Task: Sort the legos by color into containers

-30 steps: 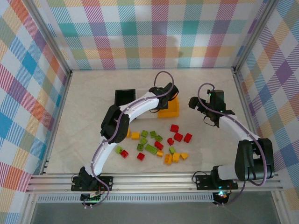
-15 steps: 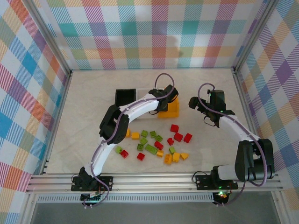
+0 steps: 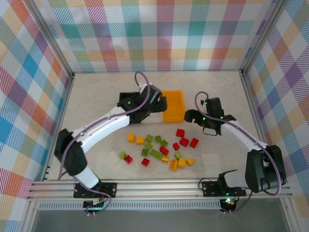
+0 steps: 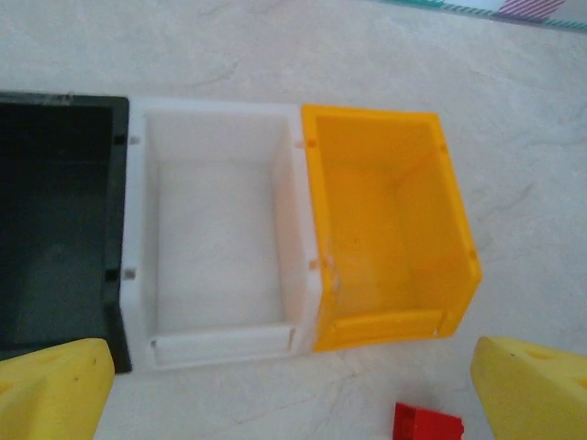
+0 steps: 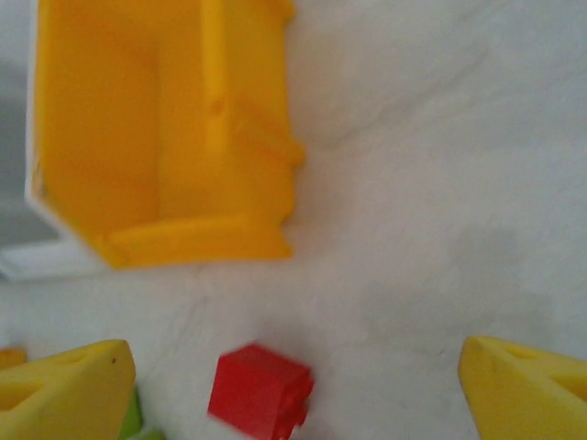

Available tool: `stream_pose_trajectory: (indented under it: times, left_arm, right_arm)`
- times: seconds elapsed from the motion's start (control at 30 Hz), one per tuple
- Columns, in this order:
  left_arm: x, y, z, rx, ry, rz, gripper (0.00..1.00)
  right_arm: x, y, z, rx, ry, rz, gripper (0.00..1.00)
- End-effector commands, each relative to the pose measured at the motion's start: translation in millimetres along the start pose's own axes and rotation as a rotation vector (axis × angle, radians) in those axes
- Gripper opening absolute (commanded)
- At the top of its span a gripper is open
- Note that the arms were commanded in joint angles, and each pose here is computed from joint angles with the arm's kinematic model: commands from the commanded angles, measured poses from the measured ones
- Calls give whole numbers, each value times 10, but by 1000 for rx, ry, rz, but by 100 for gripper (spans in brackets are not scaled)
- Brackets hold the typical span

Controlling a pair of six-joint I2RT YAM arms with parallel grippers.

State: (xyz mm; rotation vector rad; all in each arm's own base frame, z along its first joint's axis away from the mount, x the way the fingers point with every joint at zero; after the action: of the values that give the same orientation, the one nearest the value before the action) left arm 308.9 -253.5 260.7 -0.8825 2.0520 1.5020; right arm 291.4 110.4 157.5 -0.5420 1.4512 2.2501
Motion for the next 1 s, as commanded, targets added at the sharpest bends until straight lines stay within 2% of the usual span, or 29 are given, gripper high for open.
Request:
stream_pose_trajectory:
  times: [0.0,0.17,0.33,0.5,0.73,0.97]
  left_arm:
    - [271,11,180,32,20,18,100]
    - [503,143,520,68,96,1,100]
    - [545,217,707,95,165,-48,100]
    - [598,188,816,104,209,-63,100]
    - [653,97,870,96,227,-18,100]
    - [666,67,920,87,242,-10,100]
  right_arm:
    - [315,99,-41,72,-12,98,88]
    - [648,165,-117,165,-33,200,82]
    - [897,129,-233,241,-45,287,74]
    - [928,37,-258,270,-73,307,72]
    - [944,-117,-276,282,-99,329,69]
    - [944,-196,-285,300,-87,363,58]
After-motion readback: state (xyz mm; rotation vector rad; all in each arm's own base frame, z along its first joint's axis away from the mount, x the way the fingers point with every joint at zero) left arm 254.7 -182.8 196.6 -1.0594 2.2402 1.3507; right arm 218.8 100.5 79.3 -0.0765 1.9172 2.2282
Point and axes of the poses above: each hand's point on the last joint's axis, 136 mm out from that joint toward the fingers, its own y axis back along the fingers, its own z axis along the line the jaws close on, x = y × z, the point moved 6 cm from there along y, back along the fingers, and after that the axes turned 6 degrees about y, right-handed, at the moved point
